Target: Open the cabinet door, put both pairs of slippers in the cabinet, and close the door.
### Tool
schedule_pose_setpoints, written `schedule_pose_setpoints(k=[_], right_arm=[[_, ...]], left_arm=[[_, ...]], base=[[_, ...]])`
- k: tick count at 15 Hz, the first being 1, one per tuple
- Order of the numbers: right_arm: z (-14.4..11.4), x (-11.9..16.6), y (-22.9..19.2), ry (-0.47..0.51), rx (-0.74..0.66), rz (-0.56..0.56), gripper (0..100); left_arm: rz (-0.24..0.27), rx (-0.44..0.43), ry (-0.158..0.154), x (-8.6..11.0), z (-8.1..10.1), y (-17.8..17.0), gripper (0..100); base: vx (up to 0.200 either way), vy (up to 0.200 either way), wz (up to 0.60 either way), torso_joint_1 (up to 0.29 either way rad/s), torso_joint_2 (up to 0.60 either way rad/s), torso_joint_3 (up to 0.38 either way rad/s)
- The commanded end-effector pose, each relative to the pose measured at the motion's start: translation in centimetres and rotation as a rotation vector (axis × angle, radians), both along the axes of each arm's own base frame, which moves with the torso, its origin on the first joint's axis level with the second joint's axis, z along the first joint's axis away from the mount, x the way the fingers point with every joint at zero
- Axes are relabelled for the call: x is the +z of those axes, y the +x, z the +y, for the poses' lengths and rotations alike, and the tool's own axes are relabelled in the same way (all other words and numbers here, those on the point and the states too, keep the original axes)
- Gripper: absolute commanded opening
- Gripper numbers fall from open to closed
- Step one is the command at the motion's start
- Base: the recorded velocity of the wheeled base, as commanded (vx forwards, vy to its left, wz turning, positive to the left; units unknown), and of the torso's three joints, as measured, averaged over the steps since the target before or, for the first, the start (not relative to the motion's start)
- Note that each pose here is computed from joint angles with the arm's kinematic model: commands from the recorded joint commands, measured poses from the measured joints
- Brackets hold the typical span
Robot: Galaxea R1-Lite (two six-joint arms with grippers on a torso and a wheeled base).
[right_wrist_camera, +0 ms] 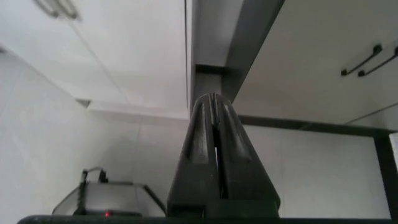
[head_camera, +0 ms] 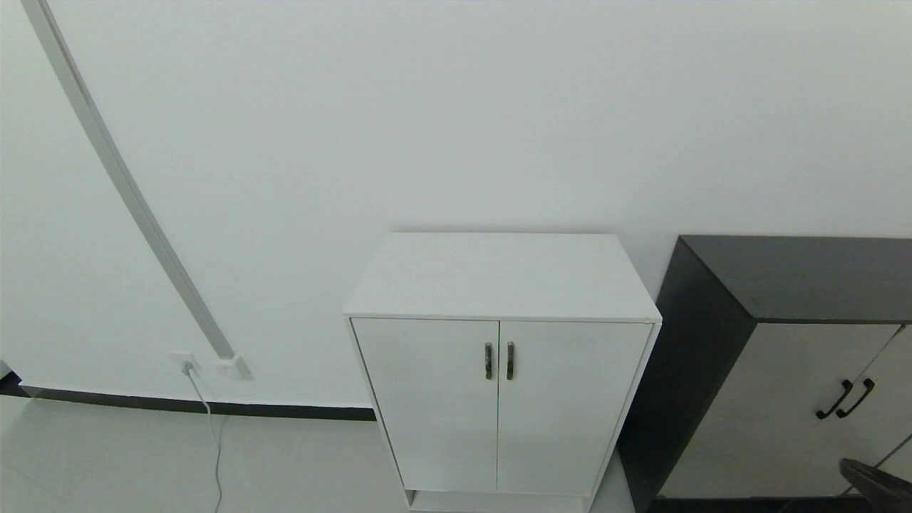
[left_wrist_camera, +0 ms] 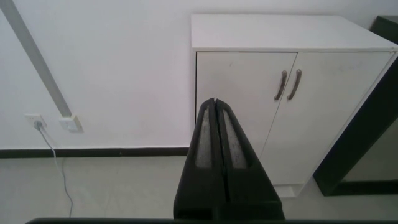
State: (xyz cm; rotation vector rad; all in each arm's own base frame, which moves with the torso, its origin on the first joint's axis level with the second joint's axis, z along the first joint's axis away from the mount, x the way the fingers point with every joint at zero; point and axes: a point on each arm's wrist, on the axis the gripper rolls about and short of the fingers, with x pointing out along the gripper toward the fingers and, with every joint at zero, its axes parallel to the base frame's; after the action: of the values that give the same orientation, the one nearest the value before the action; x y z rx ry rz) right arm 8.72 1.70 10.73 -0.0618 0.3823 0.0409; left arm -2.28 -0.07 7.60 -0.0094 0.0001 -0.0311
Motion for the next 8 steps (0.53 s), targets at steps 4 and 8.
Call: schedule_pose_setpoints(k=[4,8], right_arm=[[-1.5,-1.0,-6.5,0.033,0.064,-0.106,0],[-2.0,-1.9,-8.9,0.054,0.110,-0.168,0]], left_arm=[[0.000,0.000,0.000,0.0,0.0,0.0,0],[0.000,0.002,0.000,0.0,0.0,0.0,0]], base=[[0.000,0.000,0.00,0.000,0.00,0.000],[0.000,0.000,0.00,0.000,0.00,0.000]])
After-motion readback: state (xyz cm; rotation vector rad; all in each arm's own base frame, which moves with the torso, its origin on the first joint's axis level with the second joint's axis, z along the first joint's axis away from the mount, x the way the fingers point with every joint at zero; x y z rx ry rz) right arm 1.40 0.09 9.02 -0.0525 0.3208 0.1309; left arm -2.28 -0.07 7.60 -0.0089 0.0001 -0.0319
